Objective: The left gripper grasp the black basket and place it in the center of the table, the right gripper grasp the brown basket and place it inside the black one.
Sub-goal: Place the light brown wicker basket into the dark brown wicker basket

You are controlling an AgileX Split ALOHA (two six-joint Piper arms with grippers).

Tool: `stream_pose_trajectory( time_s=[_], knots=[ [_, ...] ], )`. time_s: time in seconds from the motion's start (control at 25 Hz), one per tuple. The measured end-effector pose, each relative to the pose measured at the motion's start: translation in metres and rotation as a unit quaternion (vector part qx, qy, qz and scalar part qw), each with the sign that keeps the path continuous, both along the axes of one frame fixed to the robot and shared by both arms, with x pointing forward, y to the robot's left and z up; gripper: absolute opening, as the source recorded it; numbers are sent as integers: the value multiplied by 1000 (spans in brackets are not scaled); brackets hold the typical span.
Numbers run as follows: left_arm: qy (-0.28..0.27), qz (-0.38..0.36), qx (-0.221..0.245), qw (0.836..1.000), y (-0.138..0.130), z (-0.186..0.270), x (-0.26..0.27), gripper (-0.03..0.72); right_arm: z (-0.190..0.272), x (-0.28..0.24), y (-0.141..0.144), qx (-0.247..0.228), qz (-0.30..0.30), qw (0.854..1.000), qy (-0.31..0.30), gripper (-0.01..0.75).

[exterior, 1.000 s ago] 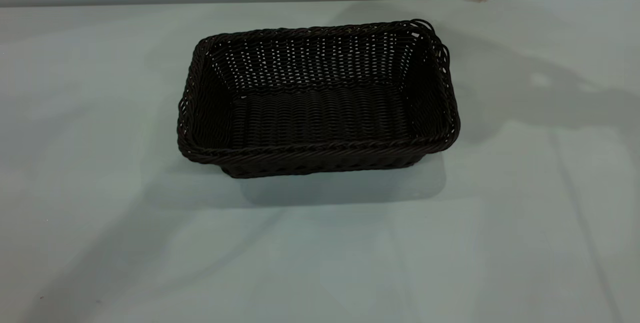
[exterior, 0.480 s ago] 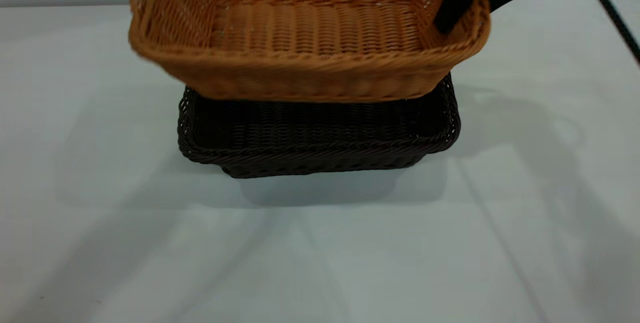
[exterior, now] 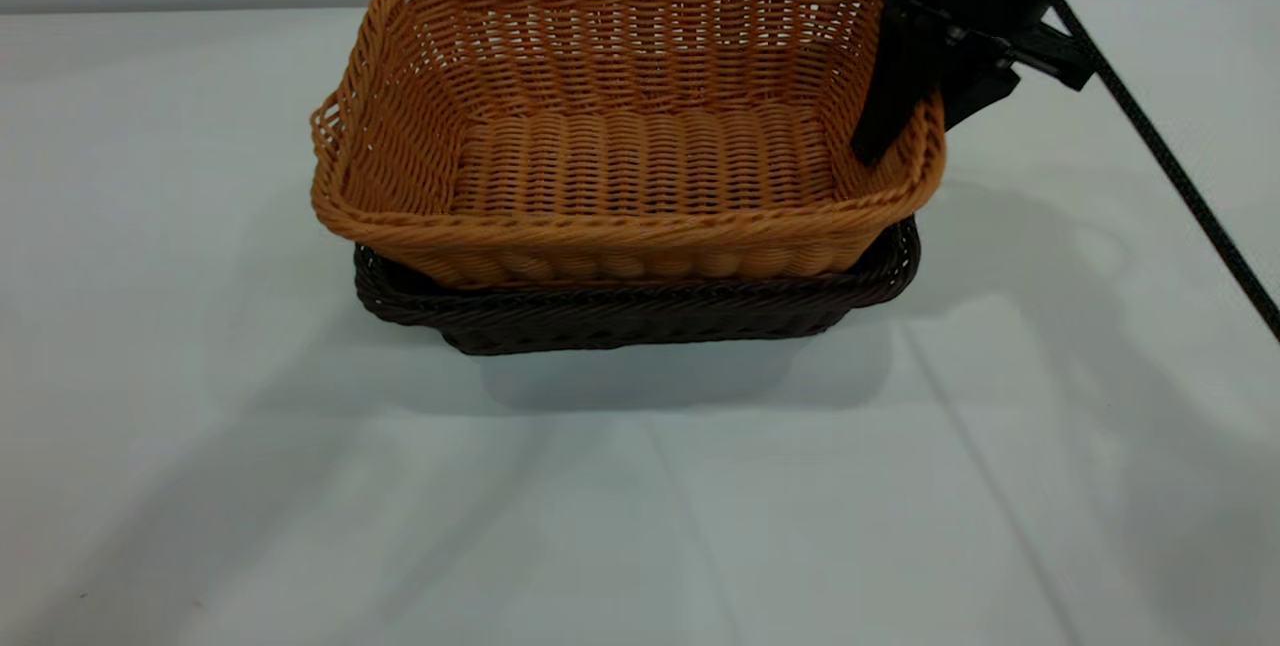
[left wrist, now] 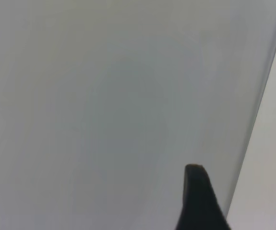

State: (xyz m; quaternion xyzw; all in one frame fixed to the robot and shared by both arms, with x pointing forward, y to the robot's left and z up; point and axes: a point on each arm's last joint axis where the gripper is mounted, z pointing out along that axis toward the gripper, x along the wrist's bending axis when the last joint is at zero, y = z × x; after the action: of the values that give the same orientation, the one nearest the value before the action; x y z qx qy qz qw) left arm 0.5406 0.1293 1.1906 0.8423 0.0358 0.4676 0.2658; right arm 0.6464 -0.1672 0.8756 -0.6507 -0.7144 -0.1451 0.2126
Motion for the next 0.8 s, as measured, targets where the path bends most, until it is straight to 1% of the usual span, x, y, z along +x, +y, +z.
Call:
stream_pose_trajectory(
  time_s=[0.12, 0.2, 0.32, 0.4, 0.48, 0.56, 0.64, 0.68, 0.8],
  knots=[
    [1, 0, 0, 1000, 0, 0, 0, 419, -3, 1, 3, -2, -1, 1000, -6, 129],
    [3, 1, 1, 1000, 0, -1, 0, 419, -3, 0, 5, -2, 1, 1000, -9, 181],
    [4, 0, 1, 1000, 0, -1, 0, 419, -3, -1, 11, -2, 15, 1000, -14, 306],
    [4, 0, 0, 1000, 0, -1, 0, 419, -3, -2, 13, -1, 22, 1000, -15, 410],
    [4, 0, 1, 1000, 0, -1, 0, 419, -3, -3, 14, 2, 25, 1000, -10, 496],
    [4, 0, 1, 1000, 0, -1, 0, 419, 0, -5, 13, 5, 32, 999, 1, 567],
    [3, 0, 0, 1000, 0, 0, -1, 419, 8, -6, 12, 10, 44, 999, 11, 594],
    [2, 0, -1, 1000, 1, 1, -1, 419, 15, -5, 11, 12, 54, 998, 14, 596],
    [-3, 1, -4, 1000, 3, 5, -5, 419, 38, 1, 10, 4, 76, 997, -11, 579]
  ],
)
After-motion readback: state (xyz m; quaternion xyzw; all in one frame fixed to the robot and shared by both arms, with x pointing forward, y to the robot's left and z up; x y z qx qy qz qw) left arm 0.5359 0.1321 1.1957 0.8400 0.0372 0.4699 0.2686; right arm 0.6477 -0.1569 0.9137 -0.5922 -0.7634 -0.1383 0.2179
